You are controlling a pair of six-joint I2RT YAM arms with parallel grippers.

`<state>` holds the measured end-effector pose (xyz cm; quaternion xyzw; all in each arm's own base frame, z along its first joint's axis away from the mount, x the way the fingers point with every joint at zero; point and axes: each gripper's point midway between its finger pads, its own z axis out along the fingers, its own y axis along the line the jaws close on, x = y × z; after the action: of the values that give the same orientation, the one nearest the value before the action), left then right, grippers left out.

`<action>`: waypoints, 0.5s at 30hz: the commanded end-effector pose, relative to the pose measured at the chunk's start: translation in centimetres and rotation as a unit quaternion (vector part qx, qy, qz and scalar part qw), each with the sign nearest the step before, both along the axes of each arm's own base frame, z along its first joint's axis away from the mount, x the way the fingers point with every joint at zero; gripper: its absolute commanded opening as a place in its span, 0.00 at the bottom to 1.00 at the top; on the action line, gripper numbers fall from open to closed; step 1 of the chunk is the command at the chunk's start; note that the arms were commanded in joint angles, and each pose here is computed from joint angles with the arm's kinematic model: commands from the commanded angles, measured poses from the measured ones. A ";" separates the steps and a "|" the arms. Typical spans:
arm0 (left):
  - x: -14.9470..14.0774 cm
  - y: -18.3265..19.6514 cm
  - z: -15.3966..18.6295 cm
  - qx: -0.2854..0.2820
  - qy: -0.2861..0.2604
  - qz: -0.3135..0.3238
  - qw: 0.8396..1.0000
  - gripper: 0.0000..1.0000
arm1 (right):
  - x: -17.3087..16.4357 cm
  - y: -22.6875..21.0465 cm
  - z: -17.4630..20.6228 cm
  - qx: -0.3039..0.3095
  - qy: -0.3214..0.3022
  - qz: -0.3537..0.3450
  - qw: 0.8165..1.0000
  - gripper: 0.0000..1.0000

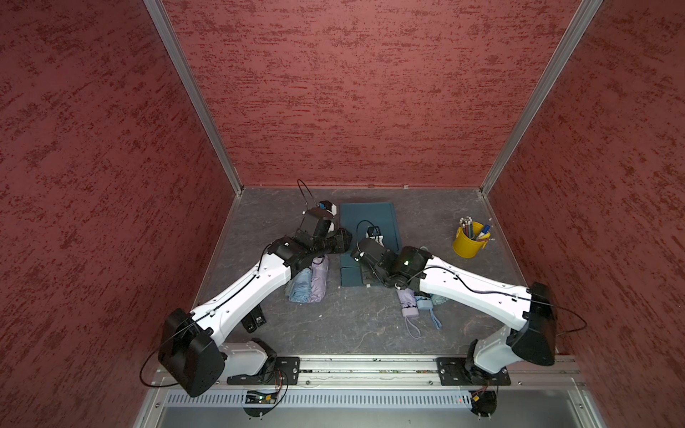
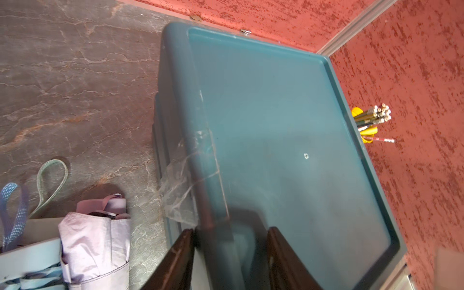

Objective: Place the umbrella in the drawer by color
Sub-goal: Open the drawer in the storage box.

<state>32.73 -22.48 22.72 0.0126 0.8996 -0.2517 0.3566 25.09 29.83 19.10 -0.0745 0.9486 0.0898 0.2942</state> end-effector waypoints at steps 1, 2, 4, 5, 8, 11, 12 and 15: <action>0.3 1.6 -2.3 0.040 0.029 0.035 0.998 0.45 | -0.1 0.5 1.7 0.052 -0.025 0.006 0.998 0.00; 0.4 1.7 -2.4 0.043 0.028 0.040 0.998 0.45 | -0.8 0.4 1.7 0.056 -0.023 0.009 0.998 0.00; 0.6 1.8 -2.7 0.047 0.030 0.042 0.998 0.44 | -2.3 0.1 1.8 0.066 -0.024 0.020 0.997 0.00; 0.7 1.9 -2.9 0.049 0.032 0.044 0.997 0.43 | -3.2 -0.1 1.7 0.068 -0.021 0.024 0.997 0.00; 0.9 1.8 -3.5 0.053 0.039 0.044 0.997 0.40 | -5.9 -0.8 1.8 0.074 -0.020 0.042 0.996 0.00; 1.3 1.6 -3.9 0.053 0.040 0.048 0.997 0.39 | -8.0 -1.4 2.2 0.080 -0.024 0.059 0.995 0.00; 1.4 1.7 -4.2 0.055 0.041 0.051 0.996 0.39 | -8.9 -1.4 2.3 0.082 -0.025 0.068 0.994 0.00; 1.7 2.0 -4.3 0.061 0.038 0.058 0.996 0.38 | -10.4 -1.3 2.7 0.085 -0.024 0.082 0.993 0.00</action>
<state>35.09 -22.11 22.79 -0.0210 0.8927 -0.2342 0.3845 15.25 29.10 21.16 -0.1389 0.9230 0.1921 0.3032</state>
